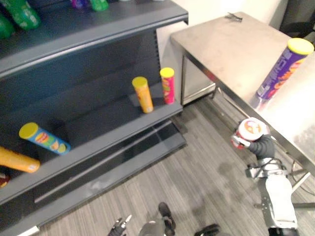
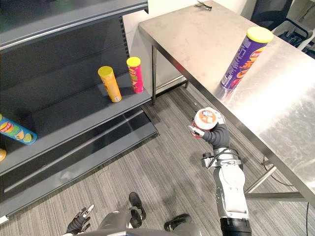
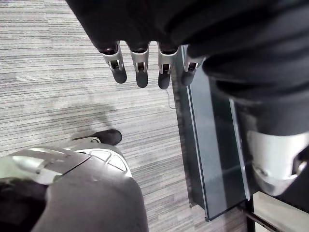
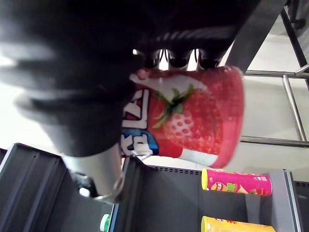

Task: Put the gum and the chips on the shelf.

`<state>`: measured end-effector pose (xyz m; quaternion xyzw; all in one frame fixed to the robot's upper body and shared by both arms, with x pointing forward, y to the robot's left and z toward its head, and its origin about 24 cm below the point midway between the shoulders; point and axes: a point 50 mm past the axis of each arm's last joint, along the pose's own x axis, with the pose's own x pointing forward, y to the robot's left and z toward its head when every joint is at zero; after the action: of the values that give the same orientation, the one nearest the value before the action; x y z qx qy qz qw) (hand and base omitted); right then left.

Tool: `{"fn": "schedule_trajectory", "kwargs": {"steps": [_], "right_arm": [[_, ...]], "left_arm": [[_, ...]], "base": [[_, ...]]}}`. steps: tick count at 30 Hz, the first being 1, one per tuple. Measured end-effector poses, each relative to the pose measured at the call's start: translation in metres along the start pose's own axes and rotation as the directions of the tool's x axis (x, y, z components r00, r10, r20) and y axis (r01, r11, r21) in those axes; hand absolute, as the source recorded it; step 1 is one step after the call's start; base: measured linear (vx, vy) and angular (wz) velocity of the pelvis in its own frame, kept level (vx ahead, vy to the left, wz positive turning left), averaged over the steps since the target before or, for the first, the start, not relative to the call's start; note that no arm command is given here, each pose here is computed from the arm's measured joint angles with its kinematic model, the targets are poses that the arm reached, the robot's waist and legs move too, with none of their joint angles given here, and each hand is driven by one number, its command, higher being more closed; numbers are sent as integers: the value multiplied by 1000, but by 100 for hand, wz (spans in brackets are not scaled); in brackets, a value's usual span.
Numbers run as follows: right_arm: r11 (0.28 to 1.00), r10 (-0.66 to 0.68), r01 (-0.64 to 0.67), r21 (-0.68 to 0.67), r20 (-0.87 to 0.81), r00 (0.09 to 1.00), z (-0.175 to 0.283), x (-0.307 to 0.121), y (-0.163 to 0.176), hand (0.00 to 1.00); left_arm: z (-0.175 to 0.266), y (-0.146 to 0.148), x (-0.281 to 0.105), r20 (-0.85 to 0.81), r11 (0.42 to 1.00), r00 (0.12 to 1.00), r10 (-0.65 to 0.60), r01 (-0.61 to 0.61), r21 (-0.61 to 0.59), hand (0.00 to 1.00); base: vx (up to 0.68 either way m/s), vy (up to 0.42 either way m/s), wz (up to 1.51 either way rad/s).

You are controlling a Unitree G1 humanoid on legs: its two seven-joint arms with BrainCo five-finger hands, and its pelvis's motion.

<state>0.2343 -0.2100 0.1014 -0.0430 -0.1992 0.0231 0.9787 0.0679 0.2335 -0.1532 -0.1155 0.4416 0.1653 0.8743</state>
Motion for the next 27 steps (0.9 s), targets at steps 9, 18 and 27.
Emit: {"fn": "schedule_trajectory", "kwargs": {"steps": [9, 18, 27], "right_arm": [[991, 123, -122, 51, -23, 992, -10, 10, 27, 100], [948, 314, -308, 76, -70, 947, -22, 13, 67, 100], [939, 337, -327, 105, -105, 936, -24, -6, 69, 100]], "left_arm": [[9, -5, 3, 30, 1000, 999, -25, 25, 1, 0], [7, -7, 2, 21, 998, 999, -43, 42, 43, 0], [1, -8, 2, -19, 994, 998, -54, 55, 92, 0]], "base": [[78, -28, 12], [148, 98, 54], [228, 36, 115]]}}
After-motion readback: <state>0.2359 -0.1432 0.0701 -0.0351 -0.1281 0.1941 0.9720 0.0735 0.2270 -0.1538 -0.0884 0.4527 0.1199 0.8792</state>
